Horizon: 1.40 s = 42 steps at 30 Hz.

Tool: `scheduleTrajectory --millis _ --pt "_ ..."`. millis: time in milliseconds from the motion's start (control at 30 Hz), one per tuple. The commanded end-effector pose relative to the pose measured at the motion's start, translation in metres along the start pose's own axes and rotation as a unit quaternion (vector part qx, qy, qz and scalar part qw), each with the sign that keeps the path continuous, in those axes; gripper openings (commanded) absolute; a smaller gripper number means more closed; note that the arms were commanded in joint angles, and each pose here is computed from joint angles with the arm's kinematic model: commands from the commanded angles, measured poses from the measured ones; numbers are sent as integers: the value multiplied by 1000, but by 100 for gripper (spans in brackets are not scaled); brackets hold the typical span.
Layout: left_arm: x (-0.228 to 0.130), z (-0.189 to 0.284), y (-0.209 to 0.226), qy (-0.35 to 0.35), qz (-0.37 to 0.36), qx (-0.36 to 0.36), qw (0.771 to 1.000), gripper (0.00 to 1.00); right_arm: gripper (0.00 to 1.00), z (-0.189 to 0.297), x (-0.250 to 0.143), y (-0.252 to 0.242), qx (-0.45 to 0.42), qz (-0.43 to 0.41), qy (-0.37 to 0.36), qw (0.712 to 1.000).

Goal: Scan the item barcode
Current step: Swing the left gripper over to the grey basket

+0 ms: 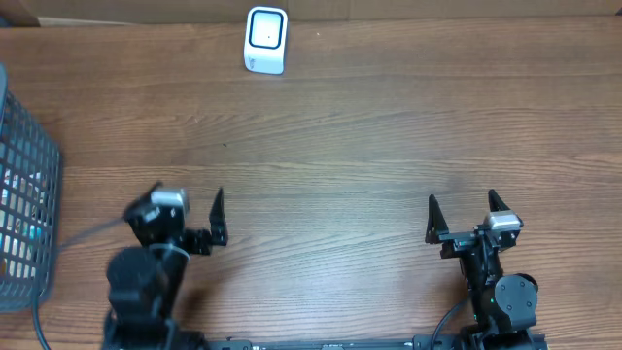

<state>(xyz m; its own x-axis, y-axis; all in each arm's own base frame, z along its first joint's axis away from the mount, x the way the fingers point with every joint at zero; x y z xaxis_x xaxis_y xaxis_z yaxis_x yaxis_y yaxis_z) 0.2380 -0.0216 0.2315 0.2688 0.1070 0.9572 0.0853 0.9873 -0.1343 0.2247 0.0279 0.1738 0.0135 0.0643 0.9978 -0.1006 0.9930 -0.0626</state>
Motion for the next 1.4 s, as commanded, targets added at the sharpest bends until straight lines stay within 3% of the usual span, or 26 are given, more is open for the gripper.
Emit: scheduleTrajectory --millis 0,133,300,433,567,700,833,933,1033,1133,1233,1300,1367 --pt "61 -8 -27 49 29 -60 997 100 100 0 -2 2 5 2 -3 1000" --pt "94 -21 -35 155 45 -61 985 100 100 0 -2 2 5 2 -3 1000" --pt "128 -36 -56 271 78 -102 954 100 100 0 -2 2 5 2 -3 1000" --pt "134 -59 -59 299 87 -110 944 100 100 0 -2 2 5 2 -3 1000" --pt "134 -75 -57 294 80 -111 946 100 100 0 -2 2 5 2 -3 1000" --pt "168 -77 -31 237 124 -75 961 98 100 0 -2 2 5 2 -3 1000" --pt "220 -49 40 153 183 18 971 100 100 0 -2 2 5 2 -3 1000" --pt "250 -11 102 84 239 109 961 100 100 0 -2 2 5 2 -3 1000" --pt "257 23 154 38 294 193 936 100 100 0 -2 2 5 2 -3 1000" --pt "238 62 210 10 380 304 874 100 100 0 -2 2 5 2 -3 1000" --pt "211 86 251 14 418 376 827 100 100 0 -2 2 5 2 -3 1000" --pt "172 89 285 48 450 418 788 100 100 0 -2 2 5 2 -3 1000" --pt "146 80 302 73 469 425 770 100 100 0 -2 2 5 2 -3 1000"
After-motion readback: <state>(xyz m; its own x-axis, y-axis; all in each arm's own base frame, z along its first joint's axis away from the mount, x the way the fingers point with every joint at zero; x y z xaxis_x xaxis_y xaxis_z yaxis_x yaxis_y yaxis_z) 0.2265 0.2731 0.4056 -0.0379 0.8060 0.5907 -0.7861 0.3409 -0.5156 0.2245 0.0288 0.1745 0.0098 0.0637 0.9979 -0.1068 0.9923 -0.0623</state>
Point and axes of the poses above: each gripper's point midway between its finger pads, its own z axis back along the fingers, its own y axis along the line the jaws close on, x = y × z, the point moved 2 cm from there along z, back along the fingers, and after that the axes turned 6 degrees about z, right-handed, at the moved point
